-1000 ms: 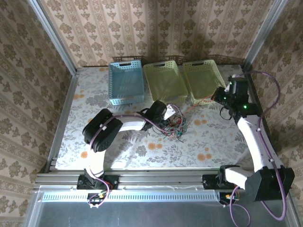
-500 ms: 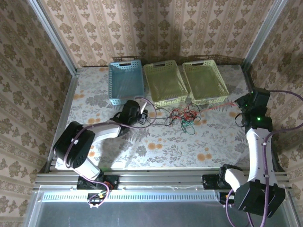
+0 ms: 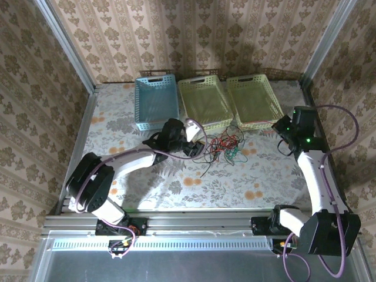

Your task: Untangle the cables

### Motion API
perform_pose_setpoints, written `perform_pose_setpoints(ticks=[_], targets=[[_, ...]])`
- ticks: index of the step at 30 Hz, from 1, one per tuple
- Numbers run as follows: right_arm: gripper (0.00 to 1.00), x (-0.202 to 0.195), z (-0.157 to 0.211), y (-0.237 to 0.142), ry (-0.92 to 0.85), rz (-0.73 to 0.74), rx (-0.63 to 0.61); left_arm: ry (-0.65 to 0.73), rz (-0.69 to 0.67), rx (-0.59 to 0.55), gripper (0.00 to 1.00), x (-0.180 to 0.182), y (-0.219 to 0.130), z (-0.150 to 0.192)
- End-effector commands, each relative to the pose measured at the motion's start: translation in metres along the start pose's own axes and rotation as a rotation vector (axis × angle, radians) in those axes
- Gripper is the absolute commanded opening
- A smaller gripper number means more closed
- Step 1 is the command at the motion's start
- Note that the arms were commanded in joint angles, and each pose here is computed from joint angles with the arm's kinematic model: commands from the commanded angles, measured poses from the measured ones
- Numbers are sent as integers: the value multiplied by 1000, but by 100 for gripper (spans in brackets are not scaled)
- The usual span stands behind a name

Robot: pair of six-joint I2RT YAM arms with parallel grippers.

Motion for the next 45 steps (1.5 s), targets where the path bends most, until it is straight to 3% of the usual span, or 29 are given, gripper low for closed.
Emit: perform_pose_setpoints(ticks=[1, 3, 7, 12, 20, 30, 36, 45], targets=[[0, 15, 4, 2, -43, -46, 26, 58, 111, 27, 79, -15, 20, -7], [0, 20, 8, 5, -56, -61, 42, 83, 142, 23, 82, -20, 36, -13], [0, 27, 12, 10, -84, -87, 86, 131, 184, 29, 99, -27, 70, -20], [0, 31, 16, 12, -98, -113, 114, 187, 53, 91, 97, -13, 111, -8], [0, 19, 0, 0, -76, -61, 29, 160, 47, 174, 0, -12, 113, 28], [0, -43, -54, -36, 190, 58, -231, 100, -271, 154, 0, 25, 45, 61], [0, -56, -62, -41, 224, 113, -261, -51, -425, 143, 0, 58, 6, 82], [0, -62, -80, -55, 275, 142, -311, -158, -534, 157, 0, 83, -25, 102]])
Point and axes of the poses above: each hand's point on the last joint's axis, 136 mm out from that joint toward the fingers, its own y axis out along the fingers, its own x axis along the line the jaws close on, z = x × y, the point moved 5 cm from there along -y, back along the fingers, and after that the axes turned 1 degree about y, right-handed, at the moved point
